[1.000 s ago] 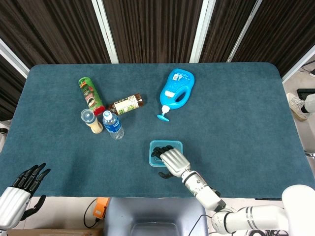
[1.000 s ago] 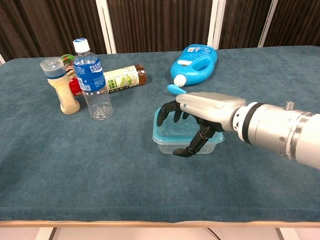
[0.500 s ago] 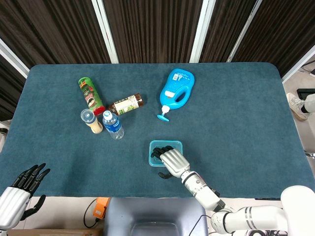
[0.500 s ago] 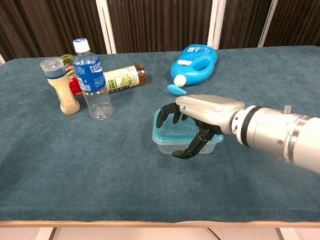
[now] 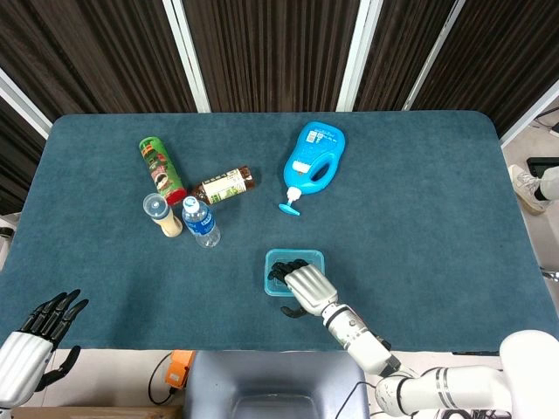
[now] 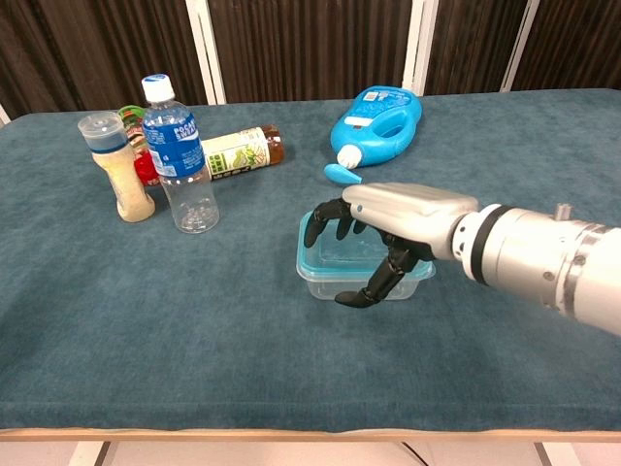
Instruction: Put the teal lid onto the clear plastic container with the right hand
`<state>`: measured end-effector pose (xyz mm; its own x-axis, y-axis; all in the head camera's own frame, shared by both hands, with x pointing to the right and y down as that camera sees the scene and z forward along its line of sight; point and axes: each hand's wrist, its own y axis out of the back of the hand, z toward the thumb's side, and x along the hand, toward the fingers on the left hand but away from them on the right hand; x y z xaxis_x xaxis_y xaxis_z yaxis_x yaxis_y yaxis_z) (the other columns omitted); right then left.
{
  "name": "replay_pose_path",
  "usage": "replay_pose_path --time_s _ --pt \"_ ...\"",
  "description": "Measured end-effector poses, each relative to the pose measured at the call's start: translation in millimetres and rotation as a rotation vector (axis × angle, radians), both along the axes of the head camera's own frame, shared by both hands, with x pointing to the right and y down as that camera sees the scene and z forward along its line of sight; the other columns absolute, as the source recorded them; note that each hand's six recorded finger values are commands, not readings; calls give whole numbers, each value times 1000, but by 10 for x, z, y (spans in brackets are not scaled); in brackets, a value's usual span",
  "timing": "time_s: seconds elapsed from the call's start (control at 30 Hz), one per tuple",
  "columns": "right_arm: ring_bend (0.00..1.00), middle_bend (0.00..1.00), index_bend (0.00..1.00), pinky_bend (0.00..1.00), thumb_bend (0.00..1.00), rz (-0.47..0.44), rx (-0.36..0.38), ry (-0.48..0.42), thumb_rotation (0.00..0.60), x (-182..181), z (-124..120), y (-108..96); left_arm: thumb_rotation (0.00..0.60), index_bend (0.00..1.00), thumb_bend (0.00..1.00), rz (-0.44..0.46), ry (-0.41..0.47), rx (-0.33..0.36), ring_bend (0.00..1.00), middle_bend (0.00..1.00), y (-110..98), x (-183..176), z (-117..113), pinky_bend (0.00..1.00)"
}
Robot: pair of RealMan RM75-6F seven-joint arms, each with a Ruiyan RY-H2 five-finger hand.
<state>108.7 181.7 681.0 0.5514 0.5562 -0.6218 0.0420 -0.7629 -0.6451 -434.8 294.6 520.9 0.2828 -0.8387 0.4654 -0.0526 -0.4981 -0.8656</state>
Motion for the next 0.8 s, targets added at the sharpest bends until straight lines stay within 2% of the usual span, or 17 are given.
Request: replay_pose_path --time_s 0.2,0.3,0.8 --pt "303 310 403 345 424 18 10 -37 600 38 -181 -63 600 0 432 8 -5 -5 0 0 8 22 23 161" --pt "303 311 403 345 424 5 6 -53 600 17 -232 -27 600 0 431 10 -7 -8 0 0 9 31 35 161" --pt "303 311 402 345 424 -73 -36 -43 600 -160 -106 250 600 0 431 6 2 2 0 0 15 11 -12 161"
